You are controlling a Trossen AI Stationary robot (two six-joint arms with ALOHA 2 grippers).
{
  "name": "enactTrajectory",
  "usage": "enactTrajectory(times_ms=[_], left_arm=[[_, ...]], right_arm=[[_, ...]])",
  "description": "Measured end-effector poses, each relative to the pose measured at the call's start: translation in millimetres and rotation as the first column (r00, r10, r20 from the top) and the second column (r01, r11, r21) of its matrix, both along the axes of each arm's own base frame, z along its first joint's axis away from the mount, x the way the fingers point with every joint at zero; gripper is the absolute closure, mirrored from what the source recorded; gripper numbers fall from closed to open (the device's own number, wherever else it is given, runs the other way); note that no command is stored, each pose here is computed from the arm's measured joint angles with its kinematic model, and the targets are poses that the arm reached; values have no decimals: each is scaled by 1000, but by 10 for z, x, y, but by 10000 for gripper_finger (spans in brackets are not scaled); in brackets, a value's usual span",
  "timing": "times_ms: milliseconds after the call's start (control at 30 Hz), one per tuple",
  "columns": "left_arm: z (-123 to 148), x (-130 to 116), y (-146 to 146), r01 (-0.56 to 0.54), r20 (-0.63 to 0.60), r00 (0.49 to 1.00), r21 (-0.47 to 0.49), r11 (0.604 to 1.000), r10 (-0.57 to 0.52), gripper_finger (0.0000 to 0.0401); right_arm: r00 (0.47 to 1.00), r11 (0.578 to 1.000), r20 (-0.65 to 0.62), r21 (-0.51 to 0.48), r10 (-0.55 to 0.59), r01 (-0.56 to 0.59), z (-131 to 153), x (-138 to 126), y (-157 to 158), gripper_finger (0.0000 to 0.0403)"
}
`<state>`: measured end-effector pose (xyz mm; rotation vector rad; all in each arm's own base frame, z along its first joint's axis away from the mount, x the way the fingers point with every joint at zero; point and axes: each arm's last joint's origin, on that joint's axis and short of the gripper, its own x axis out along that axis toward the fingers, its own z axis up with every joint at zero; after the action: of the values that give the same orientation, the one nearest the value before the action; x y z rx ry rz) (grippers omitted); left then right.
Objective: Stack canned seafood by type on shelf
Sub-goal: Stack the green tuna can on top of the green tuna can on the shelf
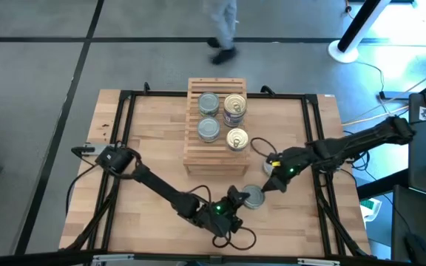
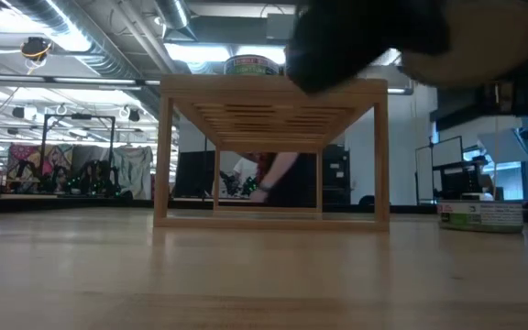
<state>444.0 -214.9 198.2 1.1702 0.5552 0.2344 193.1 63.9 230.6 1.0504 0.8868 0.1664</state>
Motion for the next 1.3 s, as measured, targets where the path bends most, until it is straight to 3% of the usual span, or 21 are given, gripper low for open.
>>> enactTrajectory(times_ms=[233, 467, 700, 933, 1233, 1300], left_arm=[[608, -291, 136, -63, -36, 997, 85, 994, 66, 263], [1298, -720, 401, -181, 35, 983, 25, 983, 180, 263], [1748, -1138, 858, -376, 84, 924, 40, 926, 372, 263], [1802, -1187, 1409, -497, 26, 867, 35, 867, 497, 263], [1689, -1089, 2067, -592, -106, 797, 63, 803, 595, 263], [1678, -1080, 2176, -590, -139, 795, 50, 806, 590, 263]], right_arm=[[992, 998, 119, -45, -38, 44, 201, -217, -83, 301], [988, 980, 76, -133, -136, 145, 208, -435, -182, 301], [978, 956, 44, -208, -203, 208, 166, -483, -222, 301], [973, 932, 75, -279, -217, 230, 156, -467, -238, 301], [973, 931, 76, -281, -219, 231, 157, -467, -238, 301], [973, 931, 77, -281, -219, 232, 157, -467, -238, 301]])
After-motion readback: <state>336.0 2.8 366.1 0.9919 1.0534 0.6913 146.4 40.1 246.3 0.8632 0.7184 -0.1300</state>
